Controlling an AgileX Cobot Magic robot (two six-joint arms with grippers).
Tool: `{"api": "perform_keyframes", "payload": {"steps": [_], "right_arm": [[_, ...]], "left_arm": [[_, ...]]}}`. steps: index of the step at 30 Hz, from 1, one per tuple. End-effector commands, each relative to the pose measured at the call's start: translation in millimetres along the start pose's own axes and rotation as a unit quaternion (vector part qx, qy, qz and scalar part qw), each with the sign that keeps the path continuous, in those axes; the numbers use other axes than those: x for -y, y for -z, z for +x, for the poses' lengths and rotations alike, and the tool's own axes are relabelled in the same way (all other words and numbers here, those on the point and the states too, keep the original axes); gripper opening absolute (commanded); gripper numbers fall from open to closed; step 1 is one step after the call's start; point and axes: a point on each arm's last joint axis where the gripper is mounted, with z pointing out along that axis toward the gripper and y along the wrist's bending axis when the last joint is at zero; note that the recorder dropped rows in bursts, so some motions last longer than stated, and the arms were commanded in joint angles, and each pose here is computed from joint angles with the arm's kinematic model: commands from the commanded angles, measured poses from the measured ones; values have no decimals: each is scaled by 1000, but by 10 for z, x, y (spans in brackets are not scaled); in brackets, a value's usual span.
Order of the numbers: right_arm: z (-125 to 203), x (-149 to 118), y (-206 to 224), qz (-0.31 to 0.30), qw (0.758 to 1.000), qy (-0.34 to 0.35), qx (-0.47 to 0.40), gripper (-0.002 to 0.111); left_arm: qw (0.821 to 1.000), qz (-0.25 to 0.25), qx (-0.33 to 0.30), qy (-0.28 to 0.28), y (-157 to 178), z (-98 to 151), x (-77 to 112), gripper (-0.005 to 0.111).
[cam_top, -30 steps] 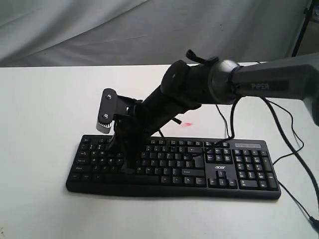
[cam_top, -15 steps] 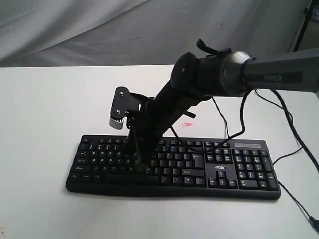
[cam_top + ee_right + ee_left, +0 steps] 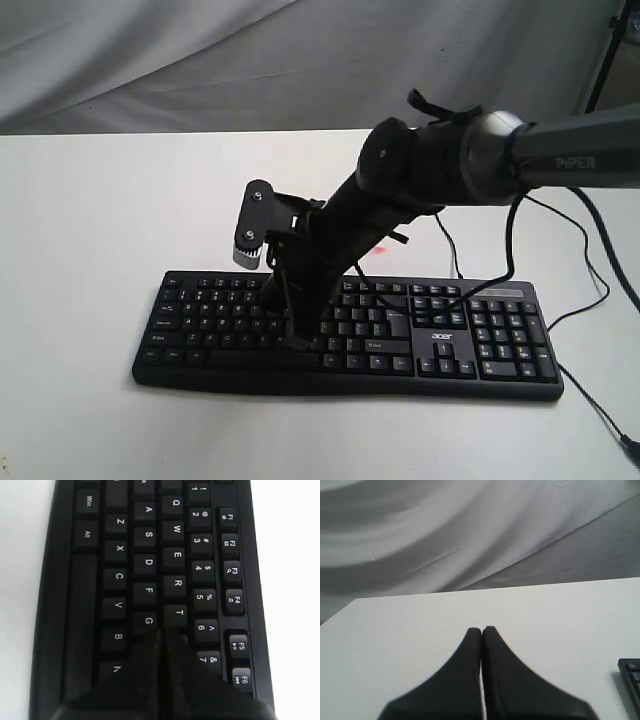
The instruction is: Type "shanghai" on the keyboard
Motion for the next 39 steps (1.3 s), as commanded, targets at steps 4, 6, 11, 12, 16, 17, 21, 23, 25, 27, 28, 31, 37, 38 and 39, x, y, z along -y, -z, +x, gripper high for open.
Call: {"api": "perform_keyframes", "payload": {"steps": [4, 6, 11, 12, 16, 17, 21, 23, 25, 27, 28, 31, 37, 38, 39], "right_arm": [[-34, -50, 3, -9, 1000, -3, 5, 0], [-14, -49, -34, -11, 1000, -3, 2, 0], [11, -41, -79, -10, 1000, -4, -1, 0], [12, -44, -78, -12, 1000, -4, -2, 0], [13, -53, -78, -16, 1000, 4, -2, 0], [13, -53, -78, -16, 1000, 4, -2, 0], [13, -53, -78, -16, 1000, 6, -2, 0], [11, -53, -78, -17, 1000, 7, -1, 0], [8, -52, -78, -16, 1000, 6, 1, 0], [8, -52, -78, -16, 1000, 7, 1, 0], [8, -52, -78, -16, 1000, 7, 1, 0], [33, -52, -121, -19, 1000, 8, -3, 0], [53, -42, -162, -16, 1000, 8, -3, 0], [46, -43, -152, -16, 1000, 7, -2, 0], [46, -47, -151, -18, 1000, 8, -2, 0]], "left_arm": [[1000, 2, -1, 1, -6, 13, 4, 1], [1000, 2, -1, 1, -6, 13, 4, 1], [1000, 2, -1, 1, -6, 13, 4, 1], [1000, 2, -1, 1, -6, 13, 4, 1], [1000, 2, -1, 1, -6, 13, 4, 1], [1000, 2, -1, 1, -6, 13, 4, 1], [1000, 2, -1, 1, -6, 13, 4, 1], [1000, 2, -1, 1, -6, 13, 4, 1], [1000, 2, -1, 1, -6, 13, 4, 1], [1000, 2, -1, 1, -6, 13, 4, 1], [1000, 2, -1, 1, -6, 13, 4, 1], [1000, 2, -1, 1, -6, 13, 4, 1], [1000, 2, -1, 1, -6, 13, 4, 1], [1000, 2, -1, 1, -6, 13, 4, 1], [1000, 2, -1, 1, -6, 13, 4, 1]]}}
